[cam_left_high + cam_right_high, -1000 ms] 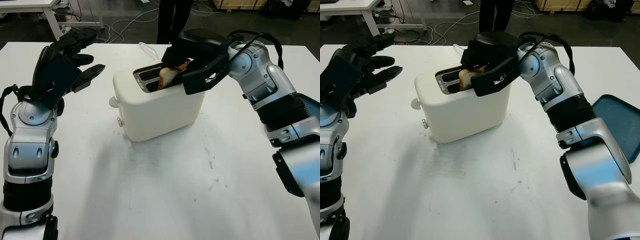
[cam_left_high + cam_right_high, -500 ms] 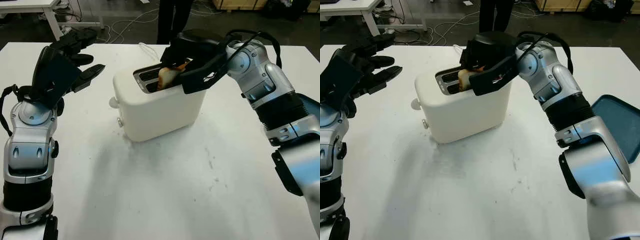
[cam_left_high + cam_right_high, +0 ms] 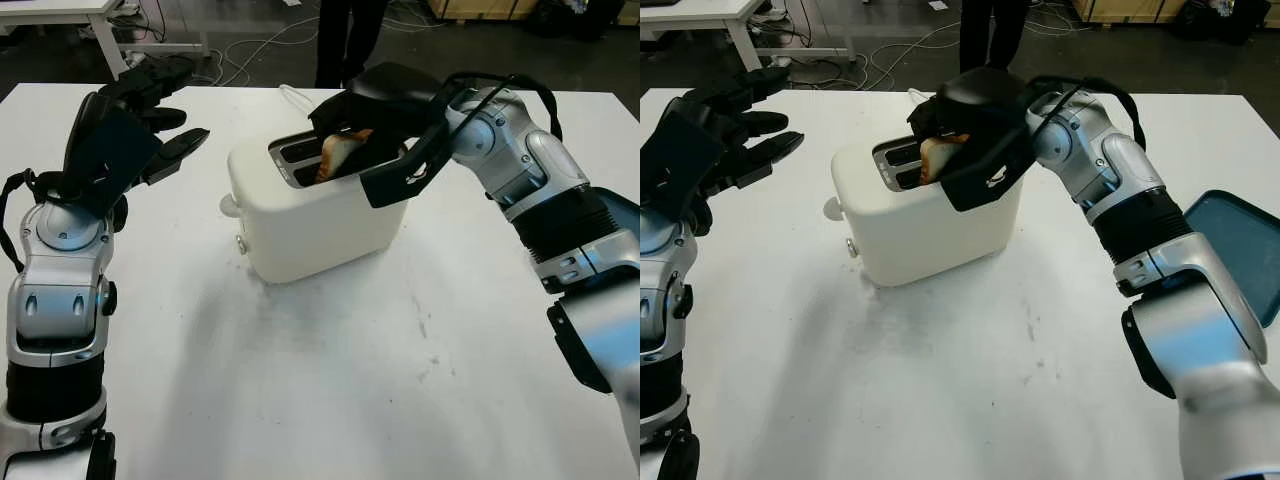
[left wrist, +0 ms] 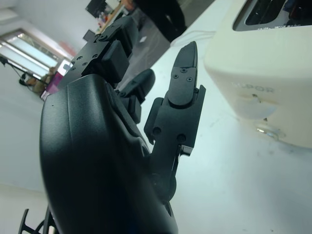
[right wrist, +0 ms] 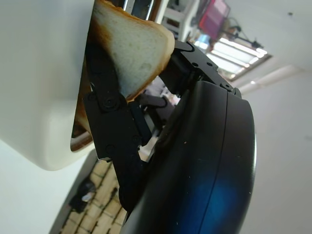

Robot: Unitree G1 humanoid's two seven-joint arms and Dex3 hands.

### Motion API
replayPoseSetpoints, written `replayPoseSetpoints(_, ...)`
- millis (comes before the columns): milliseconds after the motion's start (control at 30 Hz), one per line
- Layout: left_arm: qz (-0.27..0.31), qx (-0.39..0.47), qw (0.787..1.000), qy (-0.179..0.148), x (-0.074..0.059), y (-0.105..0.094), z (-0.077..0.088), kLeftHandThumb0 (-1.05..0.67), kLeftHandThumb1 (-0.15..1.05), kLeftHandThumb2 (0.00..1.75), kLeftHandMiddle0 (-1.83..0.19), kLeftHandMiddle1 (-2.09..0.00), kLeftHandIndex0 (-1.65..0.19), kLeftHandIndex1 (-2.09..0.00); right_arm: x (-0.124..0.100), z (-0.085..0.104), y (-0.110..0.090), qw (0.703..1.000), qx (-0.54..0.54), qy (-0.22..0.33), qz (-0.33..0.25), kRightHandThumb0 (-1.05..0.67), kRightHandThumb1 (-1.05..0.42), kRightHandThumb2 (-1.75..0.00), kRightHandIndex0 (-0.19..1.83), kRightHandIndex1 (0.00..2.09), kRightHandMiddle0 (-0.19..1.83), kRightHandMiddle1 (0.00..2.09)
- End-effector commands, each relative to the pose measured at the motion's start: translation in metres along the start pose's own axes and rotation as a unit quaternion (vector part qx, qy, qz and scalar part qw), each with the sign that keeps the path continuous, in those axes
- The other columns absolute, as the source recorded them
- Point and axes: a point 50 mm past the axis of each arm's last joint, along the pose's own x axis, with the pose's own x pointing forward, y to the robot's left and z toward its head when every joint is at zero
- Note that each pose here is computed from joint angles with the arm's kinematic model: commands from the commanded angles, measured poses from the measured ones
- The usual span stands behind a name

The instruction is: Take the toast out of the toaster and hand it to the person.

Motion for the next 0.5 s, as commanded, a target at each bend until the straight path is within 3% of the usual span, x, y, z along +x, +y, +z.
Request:
replayPoseSetpoints(0,0.007,0.006,1.0,-0.006,-0.001,0.002,0.001,-0.22,0.92,0.11,-0.29,-0.7,-0.5,-0.12,-0.003,-0.005,0.011,0.999,-0.017,0.005,0.037,-0.45,-0.92,-0.48,0.96,1.66,0.81,1.61)
replayPoseSetpoints(67,0.008,0.008,1.0,-0.005,-0.001,0.002,0.001,-0.23,0.92,0.1,-0.3,-0.71,-0.51,-0.12,-0.003,-0.005,0.008,0.999,-0.018,0.006,0.038,-0.43,-0.92,-0.47,0.97,1.64,0.83,1.56)
replayPoseSetpoints(200,0.007,0.008,1.0,-0.005,-0.001,0.002,0.001,-0.23,0.92,0.11,-0.3,-0.7,-0.51,-0.11,-0.005,-0.009,-0.003,1.0,-0.007,0.018,0.021,-0.42,-0.92,-0.49,0.97,1.72,0.8,1.69)
replayPoseSetpoints(467,0.007,0.003,1.0,-0.005,-0.001,0.002,0.0,-0.23,0.92,0.11,-0.29,-0.7,-0.51,-0.11,-0.016,-0.02,-0.047,0.997,0.028,0.035,-0.058,-0.42,-0.92,-0.45,0.93,1.75,0.69,1.74)
